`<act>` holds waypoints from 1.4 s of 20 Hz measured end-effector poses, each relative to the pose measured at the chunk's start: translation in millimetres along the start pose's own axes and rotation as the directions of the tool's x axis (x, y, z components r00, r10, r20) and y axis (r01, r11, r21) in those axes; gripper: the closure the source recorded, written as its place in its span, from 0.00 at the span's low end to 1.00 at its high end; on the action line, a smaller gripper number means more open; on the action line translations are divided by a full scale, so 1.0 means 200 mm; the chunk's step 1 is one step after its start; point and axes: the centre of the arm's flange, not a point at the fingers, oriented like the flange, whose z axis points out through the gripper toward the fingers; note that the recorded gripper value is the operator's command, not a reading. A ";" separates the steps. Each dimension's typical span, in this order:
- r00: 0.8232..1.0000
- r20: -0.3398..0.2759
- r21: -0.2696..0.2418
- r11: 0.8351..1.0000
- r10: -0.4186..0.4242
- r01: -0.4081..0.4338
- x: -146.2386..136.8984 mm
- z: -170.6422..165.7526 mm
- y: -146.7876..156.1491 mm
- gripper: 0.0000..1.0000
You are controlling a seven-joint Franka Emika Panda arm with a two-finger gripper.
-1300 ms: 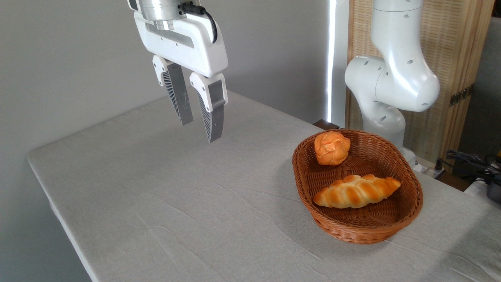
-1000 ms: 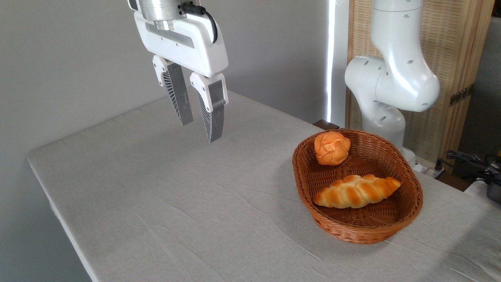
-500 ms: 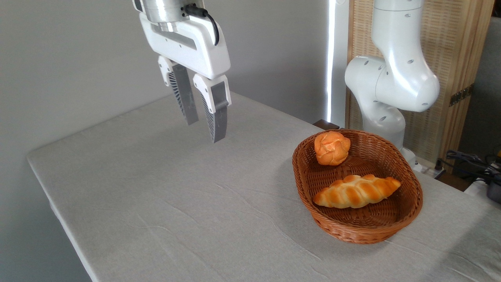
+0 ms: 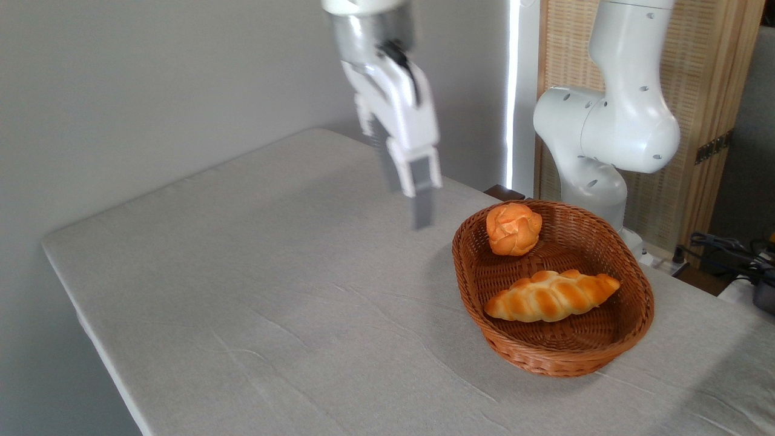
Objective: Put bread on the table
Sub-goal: 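Lower the gripper onto the braided bread roll and close on it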
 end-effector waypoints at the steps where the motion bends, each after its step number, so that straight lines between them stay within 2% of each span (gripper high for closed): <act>1: 1.000 0.007 -0.016 1.000 0.021 -0.021 -0.08 0.06 0.04 0.00; 3: 0.997 0.048 -0.049 0.997 0.063 -0.061 -0.23 0.21 0.12 0.00; 4: 0.990 0.104 -0.063 0.994 0.092 -0.086 -0.31 0.30 0.16 0.00; 6: 0.974 0.189 -0.066 0.991 0.124 -0.114 -0.38 0.43 0.19 0.00; 7: 0.970 0.207 -0.069 0.991 0.126 -0.114 -0.42 0.49 0.20 0.00; 10: 0.972 0.203 -0.099 0.990 0.115 -0.097 -0.51 0.61 0.20 0.00; 14: 0.972 0.200 -0.116 0.988 0.125 -0.103 -0.52 0.70 0.21 0.00; 18: 0.972 0.195 -0.110 0.988 0.132 -0.113 -0.52 0.77 0.21 0.00; 22: 0.979 0.171 -0.105 0.990 0.115 -0.098 -0.57 0.84 0.21 0.00; 23: 0.979 0.167 -0.107 0.989 0.114 -0.097 -0.58 0.86 0.21 0.07; 24: 0.979 0.166 -0.110 0.989 0.115 -0.097 -0.58 0.87 0.21 0.26; 26: 0.979 0.167 -0.112 0.989 0.116 -0.098 -0.58 0.88 0.21 0.52; 28: 0.979 0.167 -0.116 0.988 0.119 -0.101 -0.58 0.88 0.21 0.68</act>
